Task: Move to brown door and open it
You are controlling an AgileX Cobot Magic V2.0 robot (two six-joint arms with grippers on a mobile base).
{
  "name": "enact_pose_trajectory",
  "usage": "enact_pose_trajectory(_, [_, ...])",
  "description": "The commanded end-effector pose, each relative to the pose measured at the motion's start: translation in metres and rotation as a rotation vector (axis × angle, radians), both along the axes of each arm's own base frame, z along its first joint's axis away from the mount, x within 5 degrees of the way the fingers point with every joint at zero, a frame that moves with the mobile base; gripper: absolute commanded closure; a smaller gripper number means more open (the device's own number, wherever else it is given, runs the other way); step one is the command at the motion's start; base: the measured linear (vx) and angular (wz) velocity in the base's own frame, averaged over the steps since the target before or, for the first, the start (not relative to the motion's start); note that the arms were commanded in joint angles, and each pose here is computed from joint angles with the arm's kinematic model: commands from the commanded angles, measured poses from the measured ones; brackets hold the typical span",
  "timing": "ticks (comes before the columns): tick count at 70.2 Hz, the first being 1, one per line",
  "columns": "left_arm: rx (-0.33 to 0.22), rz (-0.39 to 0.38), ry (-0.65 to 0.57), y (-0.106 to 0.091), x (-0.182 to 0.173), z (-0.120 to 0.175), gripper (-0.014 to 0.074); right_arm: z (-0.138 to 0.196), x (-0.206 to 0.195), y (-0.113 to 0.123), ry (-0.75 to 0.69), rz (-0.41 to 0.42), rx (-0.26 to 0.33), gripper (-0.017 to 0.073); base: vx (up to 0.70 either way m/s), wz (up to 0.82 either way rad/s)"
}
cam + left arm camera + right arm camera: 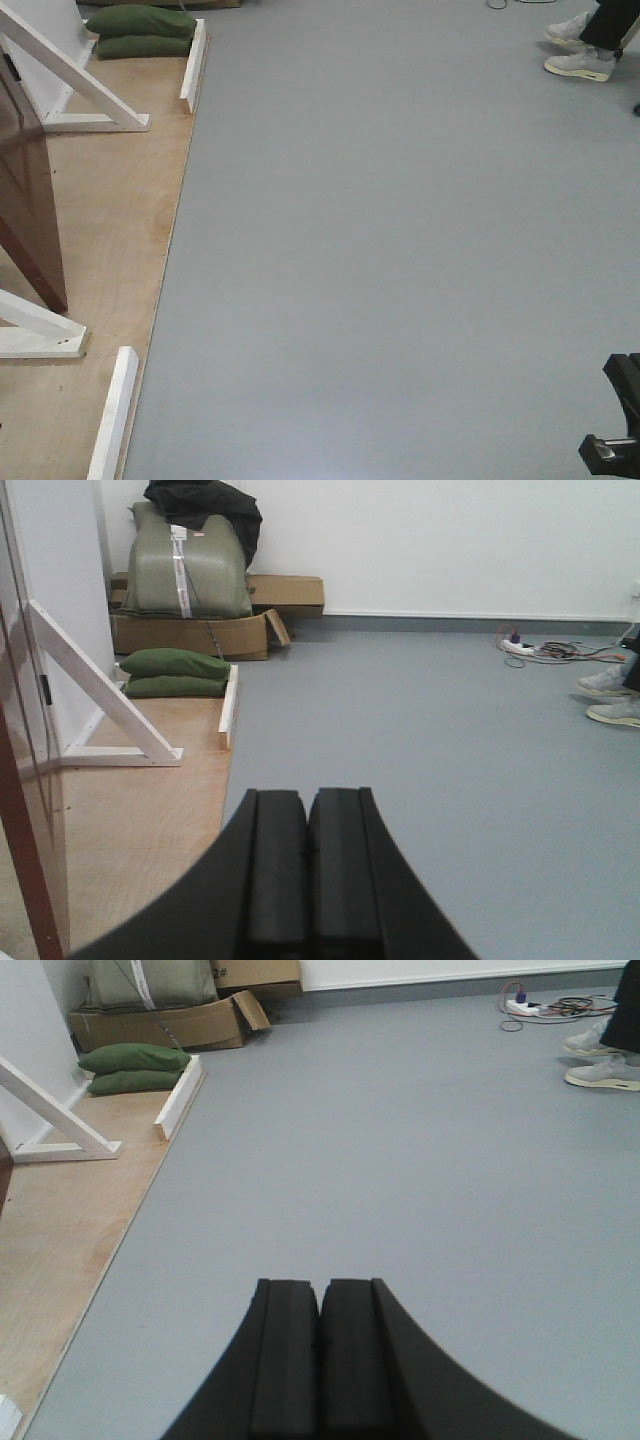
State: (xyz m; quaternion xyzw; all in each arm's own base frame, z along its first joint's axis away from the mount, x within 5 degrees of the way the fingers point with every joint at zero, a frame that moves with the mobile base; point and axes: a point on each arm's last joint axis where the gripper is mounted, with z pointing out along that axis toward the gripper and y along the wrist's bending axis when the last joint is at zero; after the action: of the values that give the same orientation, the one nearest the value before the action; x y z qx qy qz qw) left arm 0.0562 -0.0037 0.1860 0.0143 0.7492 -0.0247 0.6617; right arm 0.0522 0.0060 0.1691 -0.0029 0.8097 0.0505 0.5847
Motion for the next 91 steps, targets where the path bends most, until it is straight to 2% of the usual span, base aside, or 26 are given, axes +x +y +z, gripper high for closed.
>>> enact_pose_trajectory(1, [-0.010, 0.003, -0.084, 0.0004, -0.0004, 0.0014, 0.0577, 0.0072, 0.0013, -0.0008, -0.095, -0.006, -0.012, 0.0559, 0.19, 0.16])
enact_pose_trajectory(55, [-0.010, 0.003, -0.084, 0.0004, -0.0004, 0.0014, 0.0577, 0.0073, 0.0013, -0.0008, -0.096, -0.006, -0.012, 0.0559, 0.26, 0.24])
enact_pose_trajectory(91, [-0.010, 0.003, -0.084, 0.0004, -0.0004, 0.0014, 0.0577, 0.0073, 0.0013, -0.0008, -0.096, -0.006, -0.012, 0.0559, 0.36, 0.06])
